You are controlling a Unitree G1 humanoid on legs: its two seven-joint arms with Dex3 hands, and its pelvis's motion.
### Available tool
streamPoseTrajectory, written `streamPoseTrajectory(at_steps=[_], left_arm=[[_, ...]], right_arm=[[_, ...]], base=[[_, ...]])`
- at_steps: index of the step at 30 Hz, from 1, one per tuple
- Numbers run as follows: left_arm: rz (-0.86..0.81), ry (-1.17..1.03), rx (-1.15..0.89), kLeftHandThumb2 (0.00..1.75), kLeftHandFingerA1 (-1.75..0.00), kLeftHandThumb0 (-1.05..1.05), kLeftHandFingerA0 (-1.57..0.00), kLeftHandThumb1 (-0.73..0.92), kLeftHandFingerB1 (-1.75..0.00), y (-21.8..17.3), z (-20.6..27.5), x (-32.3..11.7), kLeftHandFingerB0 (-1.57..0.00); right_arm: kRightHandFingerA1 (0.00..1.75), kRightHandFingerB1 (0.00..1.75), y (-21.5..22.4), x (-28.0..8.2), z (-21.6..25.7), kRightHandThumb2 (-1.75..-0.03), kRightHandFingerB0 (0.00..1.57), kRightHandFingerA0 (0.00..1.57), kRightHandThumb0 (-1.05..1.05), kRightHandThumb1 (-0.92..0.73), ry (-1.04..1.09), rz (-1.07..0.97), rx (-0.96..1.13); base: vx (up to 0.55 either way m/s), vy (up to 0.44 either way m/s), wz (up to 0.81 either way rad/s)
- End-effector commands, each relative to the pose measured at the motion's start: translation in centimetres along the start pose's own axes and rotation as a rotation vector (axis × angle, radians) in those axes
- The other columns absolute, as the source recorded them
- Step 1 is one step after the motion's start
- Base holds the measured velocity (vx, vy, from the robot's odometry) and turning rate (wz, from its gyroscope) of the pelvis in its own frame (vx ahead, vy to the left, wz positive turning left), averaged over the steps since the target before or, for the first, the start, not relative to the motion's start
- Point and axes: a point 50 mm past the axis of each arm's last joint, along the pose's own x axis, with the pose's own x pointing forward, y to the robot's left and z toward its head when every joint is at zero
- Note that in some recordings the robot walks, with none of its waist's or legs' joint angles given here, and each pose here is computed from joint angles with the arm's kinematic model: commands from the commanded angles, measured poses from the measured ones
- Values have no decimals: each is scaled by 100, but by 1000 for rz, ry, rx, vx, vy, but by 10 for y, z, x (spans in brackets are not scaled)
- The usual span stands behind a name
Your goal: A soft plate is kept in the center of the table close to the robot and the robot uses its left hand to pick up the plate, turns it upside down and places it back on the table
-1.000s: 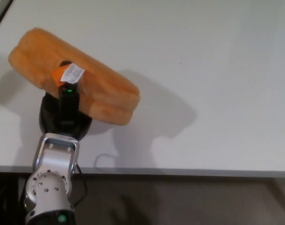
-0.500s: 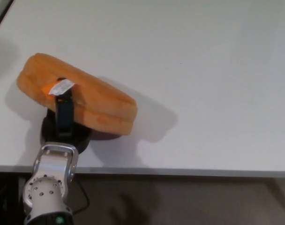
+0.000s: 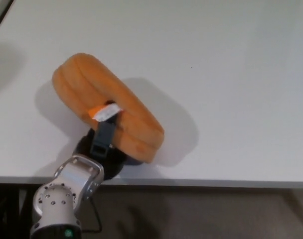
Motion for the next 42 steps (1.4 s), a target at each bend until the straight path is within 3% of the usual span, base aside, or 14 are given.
streamPoseTrajectory(at_steps=[1, 7, 10, 11, 18, 19, 20, 21, 27, 28, 29, 30, 33, 42], left_arm=[[247, 94, 219, 90, -150, -48, -128, 54, -128, 36, -3, -1, -87], [311, 86, 269, 62, -175, -30, -101, 69, -152, 48, -1, -2, -49], [322, 84, 237, 62, -175, -32, -103, 71, -155, 53, -1, -3, -52], [310, 95, 236, 90, -150, -48, -131, 53, -123, 54, -1, -4, -81], [310, 83, 201, 90, -149, -46, -130, 52, -123, 53, 5, -4, -82], [311, 83, 198, 90, -149, -45, -131, 52, -123, 53, 5, -4, -81], [312, 85, 194, 90, -149, -45, -131, 52, -123, 54, 5, -4, -81], [317, 87, 188, 91, -148, -45, -130, 51, -122, 54, 6, -5, -81], [326, 69, 232, 91, -150, -45, -133, 52, -117, 49, 8, -5, -73], [328, 62, 238, 91, -148, -43, -131, 51, -117, 48, 8, -5, -75], [330, 57, 247, 91, -148, -43, -131, 51, -117, 47, 7, -5, -75], [337, 52, 255, 60, -175, -32, -103, 70, -160, 46, 7, -5, -47], [340, 50, 285, 59, -175, -32, -102, 71, -169, 43, 4, -4, -50], [336, 121, 329, 60, -175, -31, -99, 69, -160, 33, -25, 0, -45]], right_arm=[[45, 35, -4, 0, -1, -67, 30, 52, -82, -88, 26, 7, -25], [46, 37, -4, 0, -1, -69, 31, 54, -85, -84, 26, 0, -17], [44, 35, -5, 1, -2, -67, 31, 53, -81, -88, 23, 1, -29], [44, 35, -5, 1, -2, -68, 30, 53, -82, -88, 23, 1, -29], [44, 34, -5, 1, -2, -67, 30, 52, -81, -87, 24, 3, -17], [56, 48, -5, 1, -2, -107, 23, 46, -78, -69, 24, 3, -19], [56, 48, -5, 1, -2, -107, 23, 46, -78, -69, 24, 3, -24], [44, 34, -5, 2, -3, -67, 29, 52, -82, -87, 23, 3, -19], [44, 35, -4, 0, -3, -67, 31, 53, -82, -87, 31, 2, -21], [56, 48, -4, 0, -3, -106, 23, 46, -78, -69, 33, 3, -23], [56, 48, -5, 0, -3, -106, 23, 46, -78, -69, 31, 3, -23], [56, 48, -5, 0, -3, -106, 24, 46, -79, -69, 28, 3, -23], [44, 35, -5, 1, -2, -67, 30, 52, -82, -87, 30, 7, -23], [44, 34, -5, 2, -1, -67, 31, 53, -82, -87, 18, 7, -21]], base=[[0, 0, 0], [0, 0, 0], [0, 0, 0], [0, 0, 0], [0, 0, 0], [0, 0, 0], [0, 0, 0], [0, 0, 0], [0, 0, 0], [0, 0, 0], [0, 0, 0], [0, 0, 0], [0, 0, 0], [0, 0, 0]])
